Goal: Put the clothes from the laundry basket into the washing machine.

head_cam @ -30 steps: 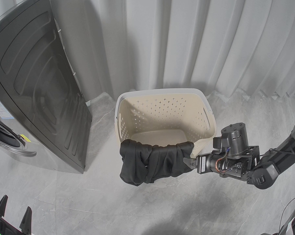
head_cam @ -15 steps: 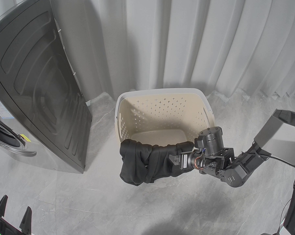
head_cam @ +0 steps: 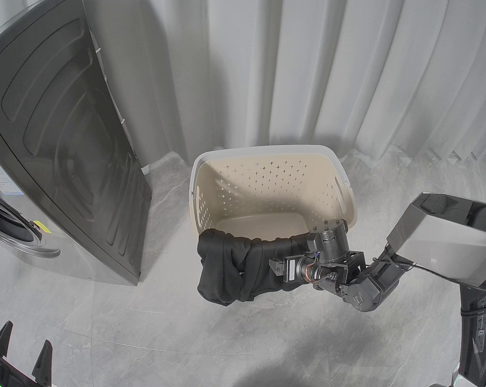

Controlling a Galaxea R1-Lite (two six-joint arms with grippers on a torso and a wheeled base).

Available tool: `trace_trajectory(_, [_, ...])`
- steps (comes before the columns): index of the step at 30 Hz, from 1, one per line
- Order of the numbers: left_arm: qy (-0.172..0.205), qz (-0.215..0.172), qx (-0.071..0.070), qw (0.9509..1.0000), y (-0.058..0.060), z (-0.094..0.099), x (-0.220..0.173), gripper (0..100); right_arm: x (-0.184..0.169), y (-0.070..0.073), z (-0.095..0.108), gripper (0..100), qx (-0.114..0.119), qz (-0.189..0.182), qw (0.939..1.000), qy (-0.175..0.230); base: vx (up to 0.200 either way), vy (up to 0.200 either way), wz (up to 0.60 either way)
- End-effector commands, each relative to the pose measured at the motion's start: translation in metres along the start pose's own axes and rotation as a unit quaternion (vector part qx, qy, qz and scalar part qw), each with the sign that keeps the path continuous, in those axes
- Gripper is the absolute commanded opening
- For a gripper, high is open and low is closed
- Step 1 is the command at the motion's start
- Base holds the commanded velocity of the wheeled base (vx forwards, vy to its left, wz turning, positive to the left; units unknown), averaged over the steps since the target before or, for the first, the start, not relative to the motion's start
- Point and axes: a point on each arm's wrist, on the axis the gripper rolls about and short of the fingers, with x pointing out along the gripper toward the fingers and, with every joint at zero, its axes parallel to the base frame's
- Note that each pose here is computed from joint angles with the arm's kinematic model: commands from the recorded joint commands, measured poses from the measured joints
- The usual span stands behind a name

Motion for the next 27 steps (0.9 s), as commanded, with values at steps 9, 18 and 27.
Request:
trace_trajectory(9, [0.002,0.000,0.000,1.0000,0.000,-0.005,0.000,100,0.032,0.005,-0.001,100,0.000,0.006,0.9998,-0.021,0.000,0.000,0.00])
trace_trajectory(18, [0.002,0.001,0.000,1.0000,0.000,-0.005,0.000,100,0.032,0.005,0.005,0,0.007,0.014,0.9985,-0.052,0.000,0.000,0.00])
trace_trajectory(27, [0.002,0.001,-0.001,1.0000,0.000,-0.005,0.000,100,-0.015,0.007,0.024,0,0.012,0.029,0.9965,-0.077,0.000,0.000,0.00])
